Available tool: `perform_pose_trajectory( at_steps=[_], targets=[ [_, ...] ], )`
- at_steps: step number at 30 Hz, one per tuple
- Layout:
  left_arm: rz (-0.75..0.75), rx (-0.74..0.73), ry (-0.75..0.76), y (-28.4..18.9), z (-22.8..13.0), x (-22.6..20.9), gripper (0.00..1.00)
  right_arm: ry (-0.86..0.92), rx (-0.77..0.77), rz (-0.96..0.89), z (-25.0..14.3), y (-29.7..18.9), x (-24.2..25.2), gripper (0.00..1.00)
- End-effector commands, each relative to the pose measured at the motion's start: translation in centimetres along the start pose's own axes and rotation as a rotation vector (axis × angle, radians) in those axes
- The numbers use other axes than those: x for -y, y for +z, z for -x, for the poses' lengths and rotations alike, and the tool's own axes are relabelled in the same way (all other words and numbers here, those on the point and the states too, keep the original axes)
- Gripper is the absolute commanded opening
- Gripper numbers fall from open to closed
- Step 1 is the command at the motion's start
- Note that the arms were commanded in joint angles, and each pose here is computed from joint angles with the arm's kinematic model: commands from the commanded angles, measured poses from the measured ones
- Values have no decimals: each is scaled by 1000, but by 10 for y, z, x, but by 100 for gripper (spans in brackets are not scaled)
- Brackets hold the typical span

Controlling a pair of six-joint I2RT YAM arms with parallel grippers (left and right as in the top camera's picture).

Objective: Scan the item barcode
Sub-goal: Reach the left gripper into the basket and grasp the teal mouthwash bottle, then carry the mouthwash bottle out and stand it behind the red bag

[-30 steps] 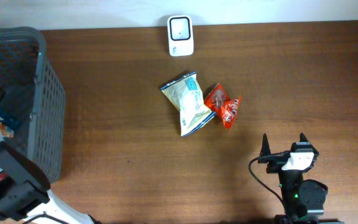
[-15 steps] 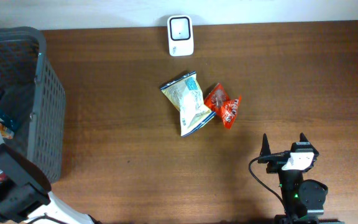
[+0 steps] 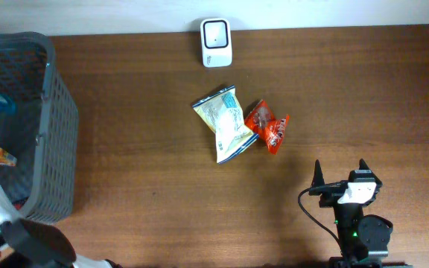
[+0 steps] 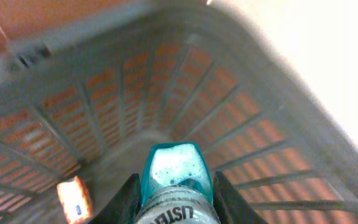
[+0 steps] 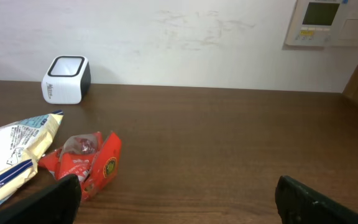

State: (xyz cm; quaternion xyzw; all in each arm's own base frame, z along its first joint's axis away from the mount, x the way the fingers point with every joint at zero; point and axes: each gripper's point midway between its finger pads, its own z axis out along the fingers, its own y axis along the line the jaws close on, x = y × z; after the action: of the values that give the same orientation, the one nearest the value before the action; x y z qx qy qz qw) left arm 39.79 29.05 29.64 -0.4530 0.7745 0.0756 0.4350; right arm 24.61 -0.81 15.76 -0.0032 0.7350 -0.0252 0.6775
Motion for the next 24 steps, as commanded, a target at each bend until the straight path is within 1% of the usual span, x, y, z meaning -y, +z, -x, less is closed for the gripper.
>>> perform_pose_trajectory(
  at_steps=[1, 3, 4, 5, 7, 9, 11, 12, 14, 15, 17, 19, 21, 24],
  targets=[
    [-156, 207, -57, -90, 61, 28, 13, -4, -6, 1, -4, 0, -1, 98],
    [-331, 241, -37, -129, 69, 56, 14, -4, -6, 1, -4, 0, -1, 98],
    [-390, 239, -47, -140, 70, 65, 14, -4, -6, 1, -4, 0, -1, 98],
    [-491, 222, -79, -158, 68, 81, 14, -4, -6, 1, -4, 0, -1, 98],
    [-618, 182, -112, -178, 60, 107, 14, -4, -6, 2, -4, 0, -1, 98],
    [-763, 105, -101, -198, 38, 150, 14, -4, -6, 1, -4, 0, -1, 98],
    [-843, 66, -56, -213, 17, 183, 13, -4, -6, 1, -4, 0, -1, 98],
    [-913, 37, -19, -227, -1, 211, 13, -4, -6, 2, -4, 0, -1, 98],
    [-964, 3, 18, -241, -27, 243, 14, -4, -6, 1, -4, 0, -1, 98],
    [-979, -28, 43, -247, -50, 264, 14, -4, -6, 1, -4, 0, -1, 98],
    [-996, -68, 109, -252, -86, 292, 14, -4, -6, 2, -4, 0, -1, 98],
    [-978, -110, 187, -246, -132, 322, 14, -4, -6, 2, -4, 0, -1, 98],
    [-944, -154, 235, -235, -172, 341, 15, -4, -6, 1, -4, 0, -1, 98],
    [-959, -223, 358, -224, -239, 372, 14, -4, -6, 1, -4, 0, -1, 98]
  ],
)
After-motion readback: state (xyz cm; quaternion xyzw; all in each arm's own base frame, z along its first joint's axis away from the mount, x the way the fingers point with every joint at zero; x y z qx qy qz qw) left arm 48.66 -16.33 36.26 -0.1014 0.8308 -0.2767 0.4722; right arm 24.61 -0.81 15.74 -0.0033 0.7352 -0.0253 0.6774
